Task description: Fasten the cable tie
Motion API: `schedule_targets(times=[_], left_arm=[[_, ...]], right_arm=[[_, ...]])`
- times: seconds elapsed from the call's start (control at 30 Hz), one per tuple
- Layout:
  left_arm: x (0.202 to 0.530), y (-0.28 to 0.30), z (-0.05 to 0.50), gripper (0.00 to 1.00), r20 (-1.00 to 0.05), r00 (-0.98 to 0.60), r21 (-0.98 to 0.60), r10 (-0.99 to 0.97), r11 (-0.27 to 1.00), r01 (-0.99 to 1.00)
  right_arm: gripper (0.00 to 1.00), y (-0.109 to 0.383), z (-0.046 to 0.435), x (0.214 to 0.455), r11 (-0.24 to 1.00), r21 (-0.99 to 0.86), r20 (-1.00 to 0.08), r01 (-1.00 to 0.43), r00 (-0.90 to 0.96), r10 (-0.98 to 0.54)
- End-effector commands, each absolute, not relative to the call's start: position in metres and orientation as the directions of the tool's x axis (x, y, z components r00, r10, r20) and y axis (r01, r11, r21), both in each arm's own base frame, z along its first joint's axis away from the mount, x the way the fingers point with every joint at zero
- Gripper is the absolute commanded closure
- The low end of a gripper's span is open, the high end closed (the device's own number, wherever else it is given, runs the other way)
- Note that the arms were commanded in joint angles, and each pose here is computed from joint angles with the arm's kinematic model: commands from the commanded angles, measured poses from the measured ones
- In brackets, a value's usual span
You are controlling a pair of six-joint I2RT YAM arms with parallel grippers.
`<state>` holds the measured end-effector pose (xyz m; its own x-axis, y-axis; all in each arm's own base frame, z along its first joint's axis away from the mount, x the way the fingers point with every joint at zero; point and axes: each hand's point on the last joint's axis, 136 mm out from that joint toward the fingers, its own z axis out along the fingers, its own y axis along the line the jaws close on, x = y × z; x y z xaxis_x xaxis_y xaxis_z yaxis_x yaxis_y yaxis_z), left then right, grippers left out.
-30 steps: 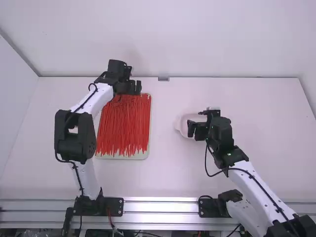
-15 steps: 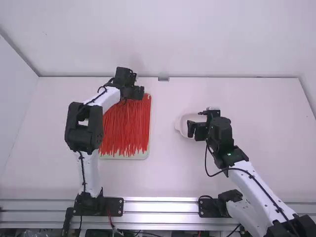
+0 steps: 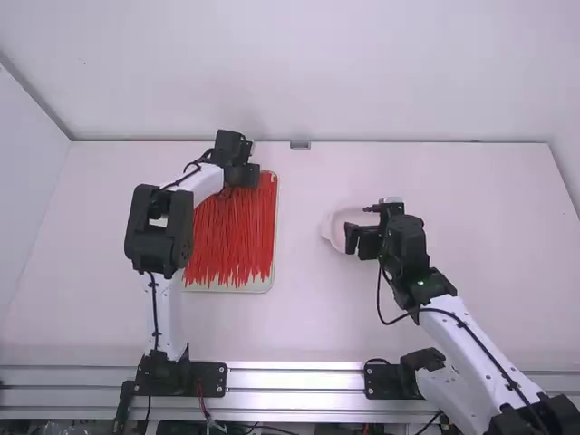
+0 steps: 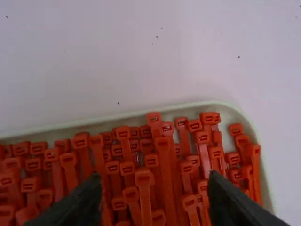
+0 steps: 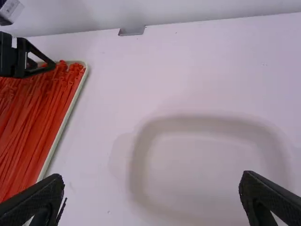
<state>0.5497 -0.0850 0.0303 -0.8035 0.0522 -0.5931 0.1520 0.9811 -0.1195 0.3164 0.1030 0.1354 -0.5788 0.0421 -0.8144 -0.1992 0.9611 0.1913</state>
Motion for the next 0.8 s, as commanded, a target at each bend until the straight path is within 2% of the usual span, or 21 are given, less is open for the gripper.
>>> schedule_targets(times=[0.0, 0.27, 0.77], left_arm=[[0.5463, -0.0840, 0.0191, 0.49, -0.575, -0.816, -0.114, 0.055, 0.982, 0.147], [0.5465, -0.0840, 0.0192, 0.61, -0.576, -0.815, -0.114, 0.056, 0.982, 0.148], [0.5429, -0.0834, 0.0118, 0.68, -0.575, -0.816, -0.115, 0.054, 0.983, 0.146]], right_arm=[[0.01, 0.1040, 0.1508, 0.3241, 0.961, 0.191, -0.832, -0.201, -0.553, 0.050], [0.01, 0.1063, 0.1507, 0.3233, 0.959, 0.191, -0.832, -0.208, -0.553, 0.045], [0.01, 0.1077, 0.1510, 0.3229, 0.959, 0.189, -0.832, -0.211, -0.552, 0.042]])
